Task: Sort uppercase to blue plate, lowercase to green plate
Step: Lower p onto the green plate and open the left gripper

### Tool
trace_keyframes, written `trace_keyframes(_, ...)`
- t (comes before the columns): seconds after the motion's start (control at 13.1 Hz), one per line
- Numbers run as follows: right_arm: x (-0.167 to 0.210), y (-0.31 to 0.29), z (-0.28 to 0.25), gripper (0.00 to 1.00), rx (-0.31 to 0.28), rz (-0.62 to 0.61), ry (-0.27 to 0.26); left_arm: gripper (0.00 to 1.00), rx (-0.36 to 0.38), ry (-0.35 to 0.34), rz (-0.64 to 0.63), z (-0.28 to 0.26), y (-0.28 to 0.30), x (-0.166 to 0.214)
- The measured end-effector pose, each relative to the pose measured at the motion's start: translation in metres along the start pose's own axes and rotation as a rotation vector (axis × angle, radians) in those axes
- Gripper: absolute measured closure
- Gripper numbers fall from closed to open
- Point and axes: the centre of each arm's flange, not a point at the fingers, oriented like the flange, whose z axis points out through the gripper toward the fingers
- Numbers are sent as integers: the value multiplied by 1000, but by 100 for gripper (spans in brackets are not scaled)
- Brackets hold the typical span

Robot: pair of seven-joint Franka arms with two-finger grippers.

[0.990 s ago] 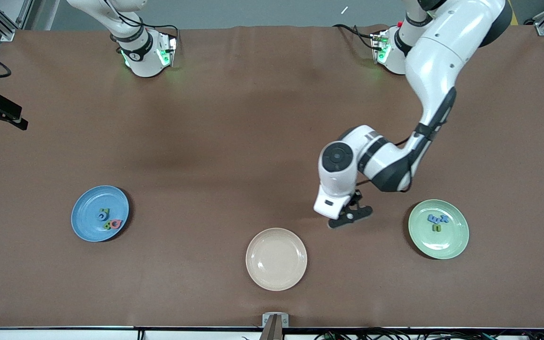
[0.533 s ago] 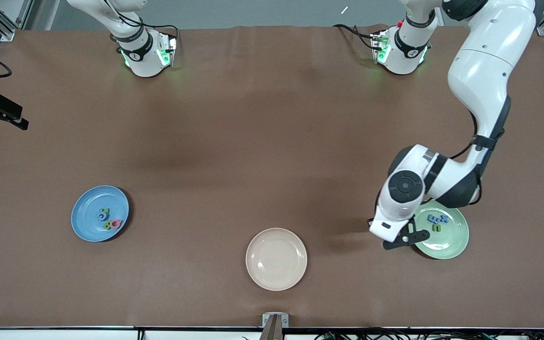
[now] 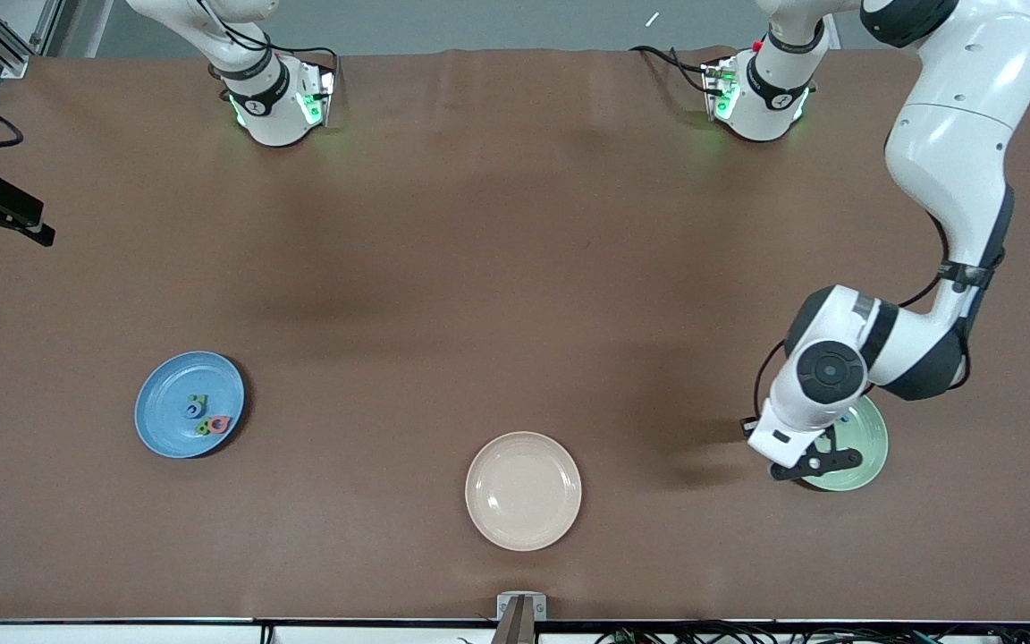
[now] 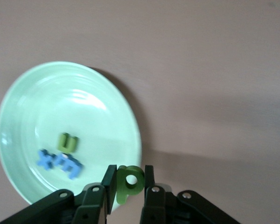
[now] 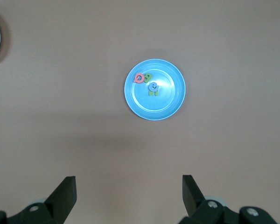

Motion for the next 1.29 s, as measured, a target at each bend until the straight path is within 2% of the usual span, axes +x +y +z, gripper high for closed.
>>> trace_keyframes(0.38,0,0,0,0,0,0,-1,73,-1,-19,81,18,-59,13)
trace_keyframes(0.61,0,0,0,0,0,0,-2,73,-26,-6,132,36,-97,18)
trace_keyframes(0.76,0,0,0,0,0,0,-3,58,-33,0,169,41,-109,20)
trace_keyframes(0.91,0,0,0,0,0,0,-3,35,-38,18,236,34,-108,24)
trace_keyframes(1.14,0,0,0,0,0,0,-3,3,-30,61,271,1,-109,33)
trace_keyframes(1.29,-1,0,0,0,1,-1,-5,0,-4,77,302,-46,-107,34)
